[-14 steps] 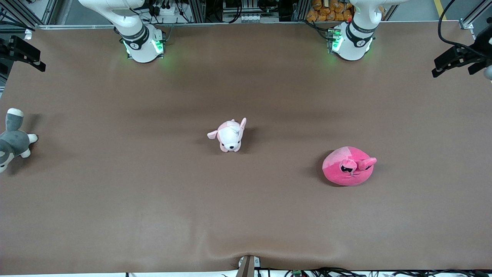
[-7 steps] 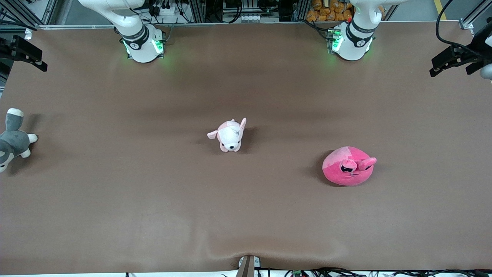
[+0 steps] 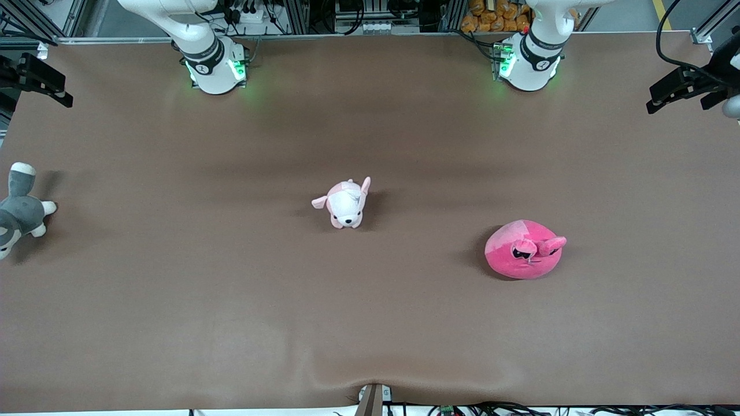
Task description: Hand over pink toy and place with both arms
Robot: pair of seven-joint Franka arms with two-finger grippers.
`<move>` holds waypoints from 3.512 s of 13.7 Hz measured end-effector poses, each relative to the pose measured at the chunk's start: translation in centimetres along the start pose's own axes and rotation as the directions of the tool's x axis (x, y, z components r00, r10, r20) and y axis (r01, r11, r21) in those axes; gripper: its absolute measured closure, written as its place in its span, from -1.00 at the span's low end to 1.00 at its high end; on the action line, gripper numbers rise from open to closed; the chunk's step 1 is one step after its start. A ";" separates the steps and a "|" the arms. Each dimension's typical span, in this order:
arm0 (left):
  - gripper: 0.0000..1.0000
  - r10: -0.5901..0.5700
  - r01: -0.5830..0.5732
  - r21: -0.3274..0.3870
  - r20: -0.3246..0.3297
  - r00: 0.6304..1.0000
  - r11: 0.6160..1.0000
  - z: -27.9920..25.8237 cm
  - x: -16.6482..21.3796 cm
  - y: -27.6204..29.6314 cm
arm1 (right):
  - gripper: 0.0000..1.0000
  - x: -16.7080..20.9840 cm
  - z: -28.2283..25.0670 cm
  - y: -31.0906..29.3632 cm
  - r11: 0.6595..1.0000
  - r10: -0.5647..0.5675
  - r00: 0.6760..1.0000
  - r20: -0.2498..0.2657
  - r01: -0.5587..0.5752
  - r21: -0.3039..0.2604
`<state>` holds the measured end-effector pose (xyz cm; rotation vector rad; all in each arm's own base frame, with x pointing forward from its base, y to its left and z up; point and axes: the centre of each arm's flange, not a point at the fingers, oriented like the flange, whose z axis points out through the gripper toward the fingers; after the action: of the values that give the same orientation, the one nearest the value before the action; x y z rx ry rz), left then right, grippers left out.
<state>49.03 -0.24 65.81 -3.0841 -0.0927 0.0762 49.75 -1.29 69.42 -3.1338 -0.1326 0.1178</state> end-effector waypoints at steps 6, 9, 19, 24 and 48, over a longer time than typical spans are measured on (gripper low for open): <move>-1.00 -0.004 0.004 0.000 0.009 1.000 1.000 0.4 0.3 -0.1 | -1.00 0.0 0.0 0.0 1.000 0.000 1.000 0.000 0.000 0.000; -1.00 -0.004 0.004 -0.001 0.010 1.000 1.000 0.5 0.3 -0.1 | -1.00 0.0 0.0 0.0 1.000 0.001 1.000 0.000 -0.001 0.000; -1.00 -0.006 0.006 0.000 0.024 1.000 1.000 0.1 0.0 -0.2 | -1.00 0.0 0.0 -0.5 1.000 -0.009 1.000 0.000 0.009 0.000; -1.00 -0.080 0.080 0.003 0.025 0.996 0.997 -0.5 -0.4 -0.1 | -1.00 0.1 0.0 -0.7 1.000 -0.013 1.000 0.000 0.013 -0.001; -1.00 -0.798 0.797 0.042 0.037 0.602 0.603 3.1 3.0 0.4 | -1.00 0.1 0.0 -0.6 1.000 -0.011 1.000 0.003 0.011 0.000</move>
<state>51.85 -0.26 62.54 -2.6861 -1.4418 0.1106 49.75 -0.67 69.38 -3.1327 -0.1505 0.1223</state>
